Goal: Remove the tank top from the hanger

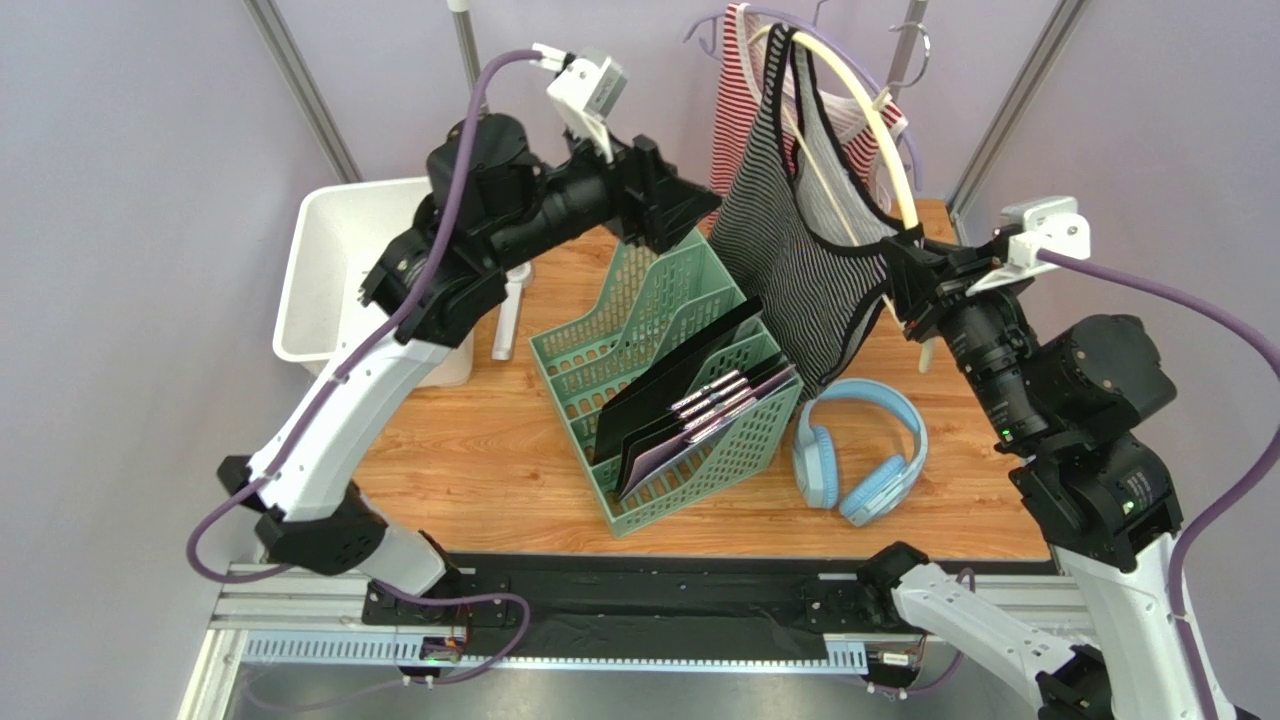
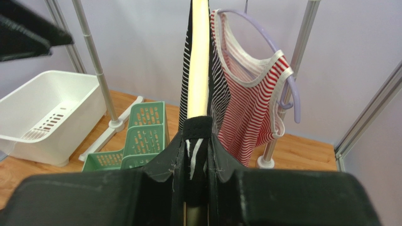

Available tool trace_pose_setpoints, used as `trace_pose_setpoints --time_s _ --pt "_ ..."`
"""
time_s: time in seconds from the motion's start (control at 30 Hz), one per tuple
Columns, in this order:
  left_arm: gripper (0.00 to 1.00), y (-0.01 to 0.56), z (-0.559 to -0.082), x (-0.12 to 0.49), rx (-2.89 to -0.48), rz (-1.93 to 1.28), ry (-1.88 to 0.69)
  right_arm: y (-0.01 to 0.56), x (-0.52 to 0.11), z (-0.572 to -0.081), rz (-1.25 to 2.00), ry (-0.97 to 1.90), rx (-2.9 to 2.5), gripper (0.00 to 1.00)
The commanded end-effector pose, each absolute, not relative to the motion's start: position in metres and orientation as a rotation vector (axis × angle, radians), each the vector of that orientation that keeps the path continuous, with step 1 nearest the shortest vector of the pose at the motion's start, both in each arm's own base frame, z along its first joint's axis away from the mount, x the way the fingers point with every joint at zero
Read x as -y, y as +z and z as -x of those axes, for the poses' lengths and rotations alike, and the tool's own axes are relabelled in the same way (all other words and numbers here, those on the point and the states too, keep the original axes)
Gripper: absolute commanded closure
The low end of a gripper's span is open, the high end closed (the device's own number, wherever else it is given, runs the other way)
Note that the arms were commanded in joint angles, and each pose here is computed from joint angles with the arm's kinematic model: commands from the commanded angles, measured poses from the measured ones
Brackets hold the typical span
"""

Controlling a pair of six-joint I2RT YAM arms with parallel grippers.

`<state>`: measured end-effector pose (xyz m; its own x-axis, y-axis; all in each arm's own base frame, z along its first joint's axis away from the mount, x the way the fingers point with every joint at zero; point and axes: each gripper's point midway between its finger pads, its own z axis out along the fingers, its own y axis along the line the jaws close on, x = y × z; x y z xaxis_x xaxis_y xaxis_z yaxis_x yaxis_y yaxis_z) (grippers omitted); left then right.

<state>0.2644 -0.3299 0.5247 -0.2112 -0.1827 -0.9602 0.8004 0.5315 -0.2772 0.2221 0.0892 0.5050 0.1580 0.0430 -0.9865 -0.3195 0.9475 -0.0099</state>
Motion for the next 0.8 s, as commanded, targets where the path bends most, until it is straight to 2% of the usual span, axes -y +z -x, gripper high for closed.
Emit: trace_pose_setpoints --time_s 0.0,0.3,0.77 --pt "0.22 0.553 -0.291 0.337 -1.423 -0.55 -0.871 0.52 -0.09 -0.208 0.215 0.341 -1.332 1.0" --pt "0.26 0.544 -0.343 0.362 -1.421 -0.484 -0.768 0.503 -0.096 -0.193 0.258 0.405 -1.352 1.0" --pt "0.33 0.535 -0.36 0.377 -1.422 -0.431 -0.789 0.491 -0.101 -0.182 0.272 0.472 -1.371 1.0"
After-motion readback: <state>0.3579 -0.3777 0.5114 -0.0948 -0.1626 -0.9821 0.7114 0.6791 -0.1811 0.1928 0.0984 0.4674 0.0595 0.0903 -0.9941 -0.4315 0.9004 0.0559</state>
